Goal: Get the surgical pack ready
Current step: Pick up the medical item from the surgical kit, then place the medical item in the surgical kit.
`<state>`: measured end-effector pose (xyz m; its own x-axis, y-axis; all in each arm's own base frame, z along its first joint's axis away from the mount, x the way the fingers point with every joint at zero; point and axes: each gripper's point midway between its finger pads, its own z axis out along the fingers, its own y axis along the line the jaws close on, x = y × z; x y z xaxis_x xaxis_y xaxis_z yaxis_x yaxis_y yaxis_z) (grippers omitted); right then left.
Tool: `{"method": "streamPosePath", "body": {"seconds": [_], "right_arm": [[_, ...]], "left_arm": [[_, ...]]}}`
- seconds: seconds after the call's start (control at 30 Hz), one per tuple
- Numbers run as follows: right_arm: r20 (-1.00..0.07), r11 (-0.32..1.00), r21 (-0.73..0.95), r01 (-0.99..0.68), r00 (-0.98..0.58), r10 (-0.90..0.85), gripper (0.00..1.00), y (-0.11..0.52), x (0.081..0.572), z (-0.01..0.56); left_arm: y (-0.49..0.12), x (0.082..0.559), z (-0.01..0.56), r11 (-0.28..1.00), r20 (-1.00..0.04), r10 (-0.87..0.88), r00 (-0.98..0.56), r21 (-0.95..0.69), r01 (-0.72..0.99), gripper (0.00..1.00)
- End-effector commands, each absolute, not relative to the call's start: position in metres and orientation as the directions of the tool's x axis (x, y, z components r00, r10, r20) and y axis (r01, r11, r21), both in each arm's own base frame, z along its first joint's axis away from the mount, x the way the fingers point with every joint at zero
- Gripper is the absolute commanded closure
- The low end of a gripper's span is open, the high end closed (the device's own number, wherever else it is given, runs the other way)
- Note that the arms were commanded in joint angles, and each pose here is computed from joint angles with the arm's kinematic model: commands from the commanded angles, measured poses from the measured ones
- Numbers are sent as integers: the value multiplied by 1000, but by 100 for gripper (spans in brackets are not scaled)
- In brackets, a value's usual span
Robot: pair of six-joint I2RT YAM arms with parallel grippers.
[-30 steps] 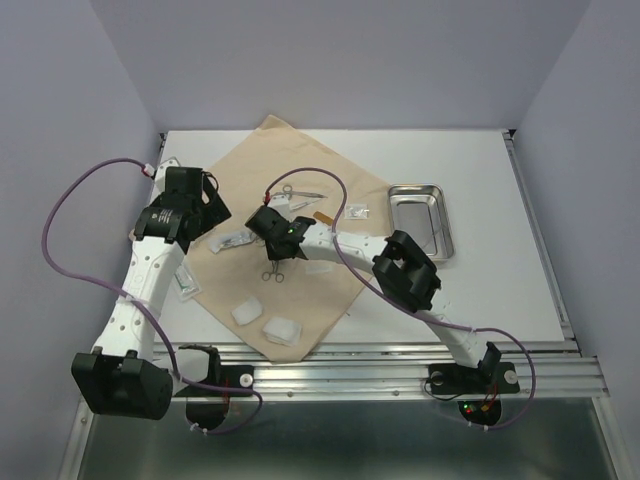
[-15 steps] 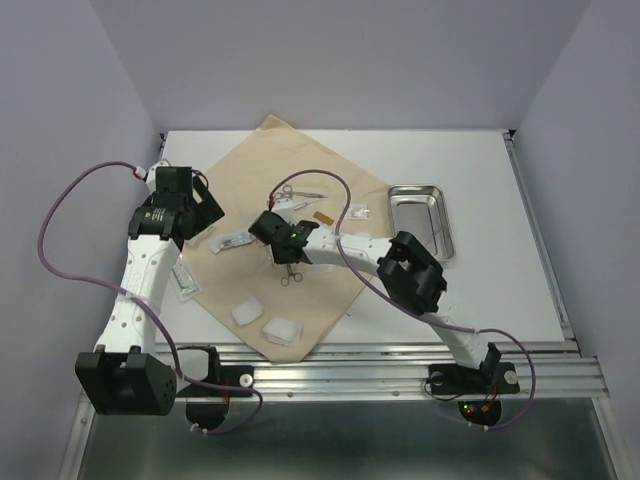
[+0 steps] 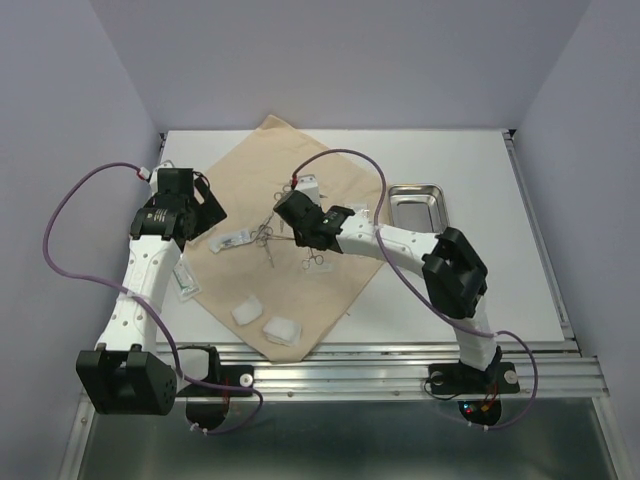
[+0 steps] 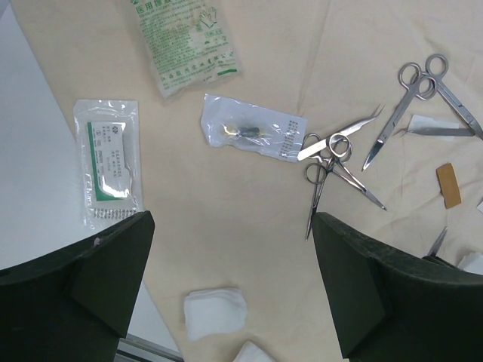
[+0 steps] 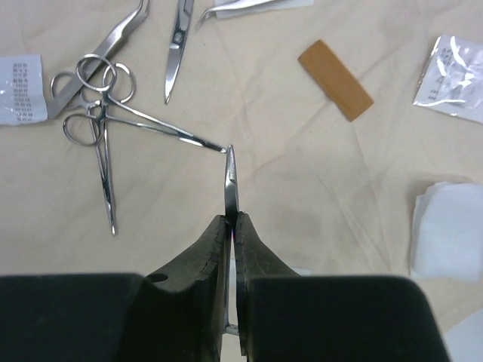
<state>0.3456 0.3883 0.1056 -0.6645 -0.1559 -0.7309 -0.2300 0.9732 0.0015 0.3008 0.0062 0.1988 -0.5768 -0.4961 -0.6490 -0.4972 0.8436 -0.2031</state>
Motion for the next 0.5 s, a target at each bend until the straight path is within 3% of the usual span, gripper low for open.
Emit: {"method": "streamPosePath", "body": {"seconds": [0.0,0.47], "right_arm": [[-790,983,26,-184,-606,-92,99,370,368,138],[-808,997,21,-72,-589,-25,99,275,390,163]], "left_arm": [[9,302,214,850,-688,-482,-542,-216,-481,1],[11,303,210,852,-690,-474,-547,-202,-484,1]]}}
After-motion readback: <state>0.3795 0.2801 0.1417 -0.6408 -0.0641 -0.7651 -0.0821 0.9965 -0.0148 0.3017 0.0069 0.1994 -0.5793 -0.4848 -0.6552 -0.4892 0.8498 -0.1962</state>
